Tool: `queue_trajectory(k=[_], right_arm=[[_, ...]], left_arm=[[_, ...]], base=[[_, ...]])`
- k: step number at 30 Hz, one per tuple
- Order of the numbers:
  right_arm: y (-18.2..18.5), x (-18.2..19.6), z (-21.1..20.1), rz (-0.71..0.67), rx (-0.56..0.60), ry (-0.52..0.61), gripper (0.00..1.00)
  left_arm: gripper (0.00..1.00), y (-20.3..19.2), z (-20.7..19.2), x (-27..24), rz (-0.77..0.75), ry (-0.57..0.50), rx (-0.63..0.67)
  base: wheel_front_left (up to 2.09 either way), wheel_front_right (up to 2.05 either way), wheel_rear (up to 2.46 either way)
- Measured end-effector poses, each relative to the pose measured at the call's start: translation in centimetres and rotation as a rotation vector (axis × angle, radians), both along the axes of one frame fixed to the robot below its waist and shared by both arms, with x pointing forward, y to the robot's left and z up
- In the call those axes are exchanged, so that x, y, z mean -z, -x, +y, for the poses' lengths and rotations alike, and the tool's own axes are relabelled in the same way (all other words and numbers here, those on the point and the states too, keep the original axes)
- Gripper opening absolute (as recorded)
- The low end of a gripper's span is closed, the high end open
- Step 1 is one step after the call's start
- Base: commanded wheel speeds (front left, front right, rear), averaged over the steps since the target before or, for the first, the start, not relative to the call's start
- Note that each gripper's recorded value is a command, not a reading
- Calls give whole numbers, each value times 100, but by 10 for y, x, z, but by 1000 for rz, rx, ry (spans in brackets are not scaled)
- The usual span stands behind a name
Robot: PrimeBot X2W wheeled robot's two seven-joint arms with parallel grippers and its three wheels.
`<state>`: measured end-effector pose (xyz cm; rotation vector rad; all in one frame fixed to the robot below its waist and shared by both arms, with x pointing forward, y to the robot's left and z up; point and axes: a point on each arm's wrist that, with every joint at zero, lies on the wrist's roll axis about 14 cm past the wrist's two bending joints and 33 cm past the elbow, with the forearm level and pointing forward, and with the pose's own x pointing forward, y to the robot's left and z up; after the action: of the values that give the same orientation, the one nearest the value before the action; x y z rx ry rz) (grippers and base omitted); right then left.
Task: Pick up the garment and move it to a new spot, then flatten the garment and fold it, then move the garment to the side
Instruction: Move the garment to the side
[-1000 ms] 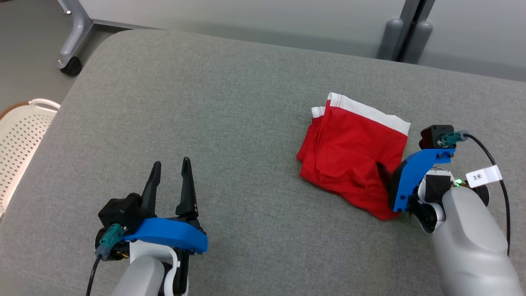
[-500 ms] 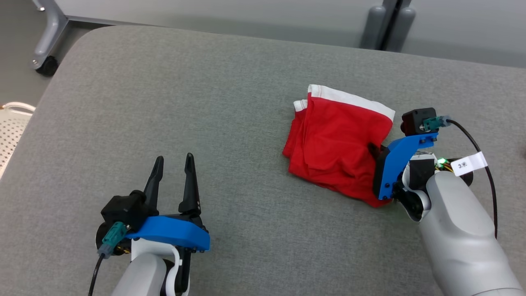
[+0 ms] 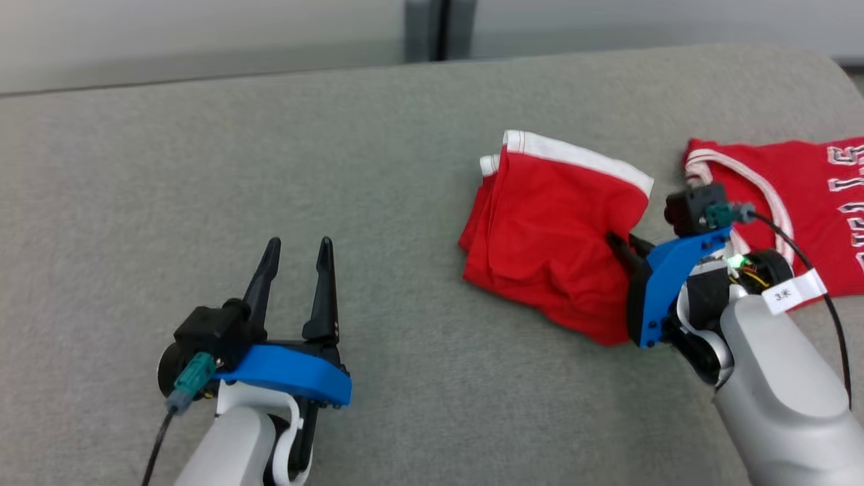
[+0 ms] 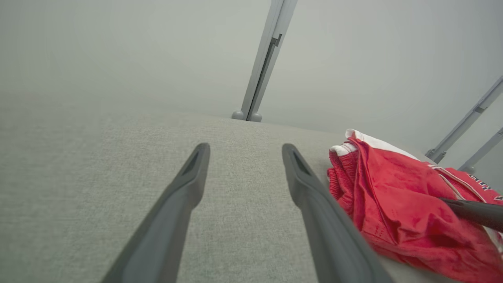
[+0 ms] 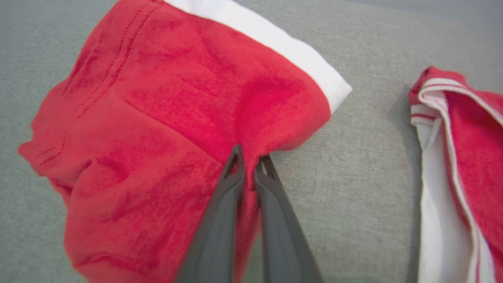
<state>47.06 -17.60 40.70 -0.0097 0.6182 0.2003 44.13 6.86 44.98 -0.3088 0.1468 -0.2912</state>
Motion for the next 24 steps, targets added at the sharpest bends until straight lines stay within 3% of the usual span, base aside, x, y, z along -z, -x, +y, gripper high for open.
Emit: queue_trajectory(k=[10,18,24], right_arm=[[41,-23,-58,-40,124,23,0],[47,-34,-71,-45,129,65,0],[45,-43,-108,-6,132,194,0]], left_arm=[[100,-3,-64,-16,-35,23,186],[100,2,-65,-28,-57,18,195],[100,6,-56,-32,-63,18,169]], base=[[0,0,0],[0,0,0],[0,0,0]])
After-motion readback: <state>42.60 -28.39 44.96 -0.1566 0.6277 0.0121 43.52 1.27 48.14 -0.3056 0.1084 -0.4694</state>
